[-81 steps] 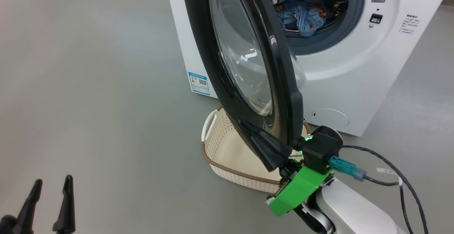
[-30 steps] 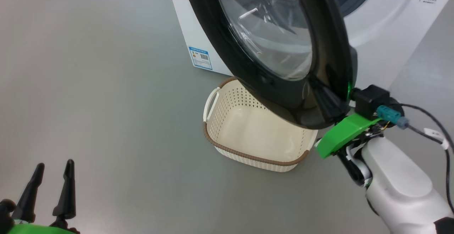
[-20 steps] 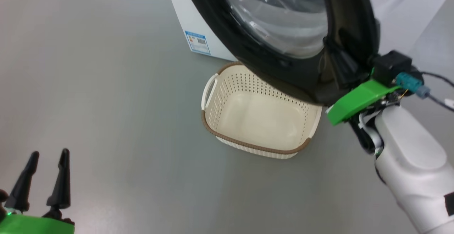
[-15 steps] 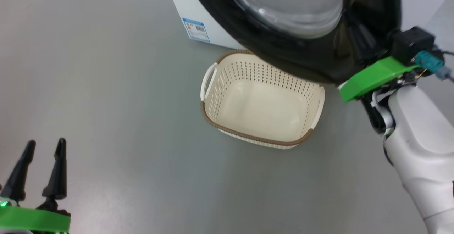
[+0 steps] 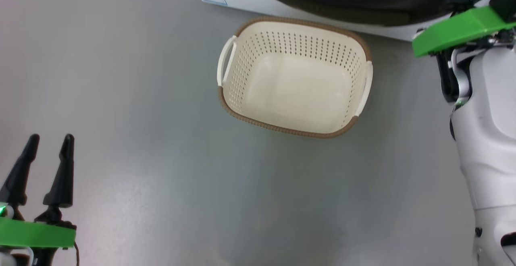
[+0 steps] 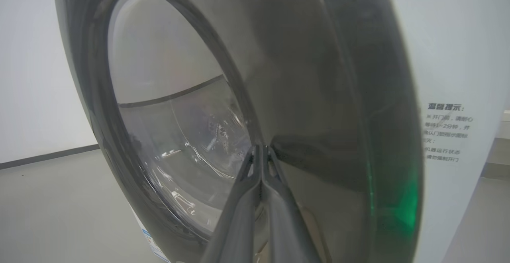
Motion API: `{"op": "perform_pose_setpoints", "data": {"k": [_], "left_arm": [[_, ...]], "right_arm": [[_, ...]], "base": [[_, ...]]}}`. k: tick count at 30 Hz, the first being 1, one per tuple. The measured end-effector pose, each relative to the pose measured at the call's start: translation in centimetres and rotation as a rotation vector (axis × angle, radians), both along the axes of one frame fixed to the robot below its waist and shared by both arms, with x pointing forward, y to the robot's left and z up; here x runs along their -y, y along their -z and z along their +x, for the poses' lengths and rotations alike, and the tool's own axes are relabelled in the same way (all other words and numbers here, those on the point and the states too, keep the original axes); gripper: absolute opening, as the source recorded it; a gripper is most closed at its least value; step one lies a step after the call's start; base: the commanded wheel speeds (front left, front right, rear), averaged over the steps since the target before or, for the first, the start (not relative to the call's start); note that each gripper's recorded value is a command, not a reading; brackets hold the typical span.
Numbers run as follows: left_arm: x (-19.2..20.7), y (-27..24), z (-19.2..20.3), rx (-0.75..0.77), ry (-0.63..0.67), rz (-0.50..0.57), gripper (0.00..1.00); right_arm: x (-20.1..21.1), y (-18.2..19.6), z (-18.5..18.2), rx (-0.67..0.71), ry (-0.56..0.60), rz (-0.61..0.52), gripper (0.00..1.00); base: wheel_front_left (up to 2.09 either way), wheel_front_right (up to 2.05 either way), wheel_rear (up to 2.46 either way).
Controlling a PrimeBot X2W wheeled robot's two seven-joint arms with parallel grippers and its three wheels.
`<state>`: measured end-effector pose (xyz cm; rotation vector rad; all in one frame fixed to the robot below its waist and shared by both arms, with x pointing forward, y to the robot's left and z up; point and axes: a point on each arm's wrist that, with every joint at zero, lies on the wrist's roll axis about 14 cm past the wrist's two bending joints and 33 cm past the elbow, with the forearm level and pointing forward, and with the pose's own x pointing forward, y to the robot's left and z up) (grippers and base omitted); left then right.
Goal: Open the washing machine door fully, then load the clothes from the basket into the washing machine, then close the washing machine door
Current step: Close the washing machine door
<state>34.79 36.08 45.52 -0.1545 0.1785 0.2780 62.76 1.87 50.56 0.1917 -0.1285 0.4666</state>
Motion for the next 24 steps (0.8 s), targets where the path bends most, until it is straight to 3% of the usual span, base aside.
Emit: {"op": "perform_pose_setpoints", "data": {"k": [12, 24], "left_arm": [[0.1, 1.7, 2.9, -0.039, 0.029, 0.007, 1.0], [-0.3, 2.6, 3.4, -0.063, 0.022, 0.015, 1.0]], "right_arm": [[1.8, 1.0, 4.1, 0.02, 0.081, -0.017, 0.0], [1.2, -0.5, 6.5, 0.056, 0.087, -0.039, 0.0]], "base": [[0.0, 0.0, 0.0], [0.0, 0.0, 0.0]]}}
